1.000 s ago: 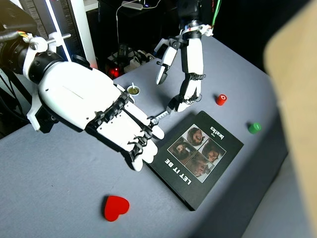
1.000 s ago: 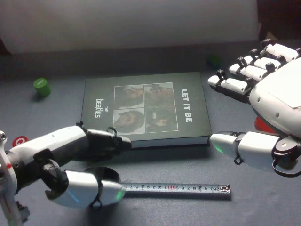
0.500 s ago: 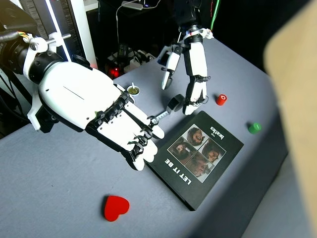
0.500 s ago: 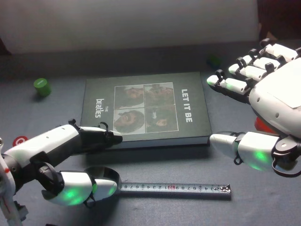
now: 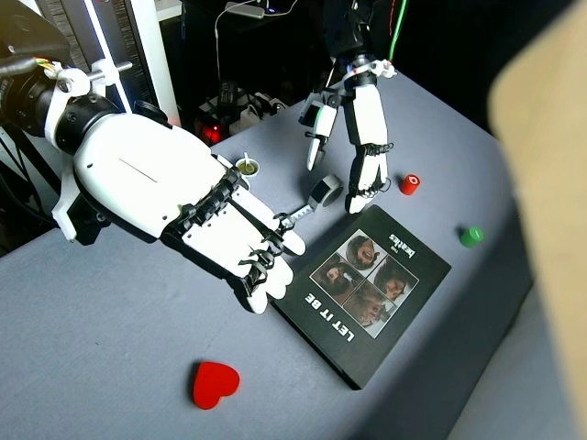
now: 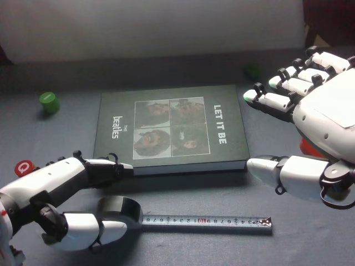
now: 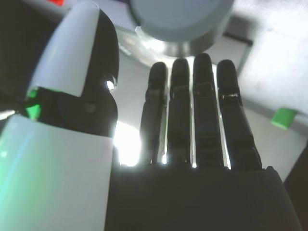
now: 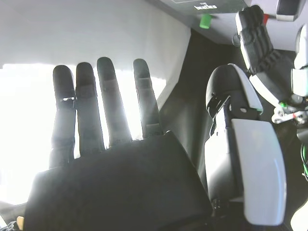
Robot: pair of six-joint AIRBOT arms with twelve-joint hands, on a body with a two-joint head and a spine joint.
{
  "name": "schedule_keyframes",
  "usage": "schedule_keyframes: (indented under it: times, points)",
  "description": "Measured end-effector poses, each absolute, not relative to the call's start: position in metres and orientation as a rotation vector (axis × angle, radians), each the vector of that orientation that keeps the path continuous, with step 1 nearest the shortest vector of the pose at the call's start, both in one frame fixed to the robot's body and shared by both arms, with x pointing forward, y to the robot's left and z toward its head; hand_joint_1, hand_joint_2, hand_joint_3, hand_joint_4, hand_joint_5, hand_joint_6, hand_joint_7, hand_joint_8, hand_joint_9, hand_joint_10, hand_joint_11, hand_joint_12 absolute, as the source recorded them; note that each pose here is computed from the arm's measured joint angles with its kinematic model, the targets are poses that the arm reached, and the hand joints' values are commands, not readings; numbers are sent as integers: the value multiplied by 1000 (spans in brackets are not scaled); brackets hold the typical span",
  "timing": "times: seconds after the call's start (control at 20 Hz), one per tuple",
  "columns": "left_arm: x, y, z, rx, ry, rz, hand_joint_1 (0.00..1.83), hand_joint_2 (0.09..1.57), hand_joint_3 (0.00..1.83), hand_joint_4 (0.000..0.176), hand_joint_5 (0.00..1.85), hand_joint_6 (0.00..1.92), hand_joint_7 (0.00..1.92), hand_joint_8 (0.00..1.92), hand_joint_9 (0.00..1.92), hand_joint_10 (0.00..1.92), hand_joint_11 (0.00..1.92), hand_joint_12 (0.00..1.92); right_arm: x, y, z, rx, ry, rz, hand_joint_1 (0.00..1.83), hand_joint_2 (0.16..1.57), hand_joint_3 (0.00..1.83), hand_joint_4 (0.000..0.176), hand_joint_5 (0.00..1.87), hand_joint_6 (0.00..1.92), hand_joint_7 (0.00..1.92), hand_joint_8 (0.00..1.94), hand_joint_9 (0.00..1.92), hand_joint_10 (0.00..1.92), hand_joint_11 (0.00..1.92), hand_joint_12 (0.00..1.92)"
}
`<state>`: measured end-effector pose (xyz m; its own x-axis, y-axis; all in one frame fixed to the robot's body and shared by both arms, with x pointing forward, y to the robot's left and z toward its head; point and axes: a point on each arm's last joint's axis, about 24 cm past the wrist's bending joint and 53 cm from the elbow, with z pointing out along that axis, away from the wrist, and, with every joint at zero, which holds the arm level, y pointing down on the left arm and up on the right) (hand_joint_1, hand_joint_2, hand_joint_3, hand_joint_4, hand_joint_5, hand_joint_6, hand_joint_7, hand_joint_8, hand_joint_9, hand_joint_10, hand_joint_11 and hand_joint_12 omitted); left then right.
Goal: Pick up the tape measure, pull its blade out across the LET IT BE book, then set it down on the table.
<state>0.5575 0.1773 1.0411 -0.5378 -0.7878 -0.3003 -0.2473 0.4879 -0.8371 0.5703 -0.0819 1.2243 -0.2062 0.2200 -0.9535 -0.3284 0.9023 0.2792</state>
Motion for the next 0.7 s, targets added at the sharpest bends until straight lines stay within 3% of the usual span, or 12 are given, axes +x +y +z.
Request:
schedule_keyframes:
  times: [0.3,0.7]
  points:
    - [552,166,1033,-801,2064,-1011,1063,1061,0,0,389,1,417,1,425,1,63,784,570,-82,1225,-83,1707,500,0,1184,0,145,173,1,248,0,211,0,0,772]
    - [554,176,1028,-784,2043,-973,1062,1061,0,0,386,1,419,2,425,2,66,786,570,-82,1225,-83,1707,500,0,1188,1,145,203,7,268,5,231,5,0,782]
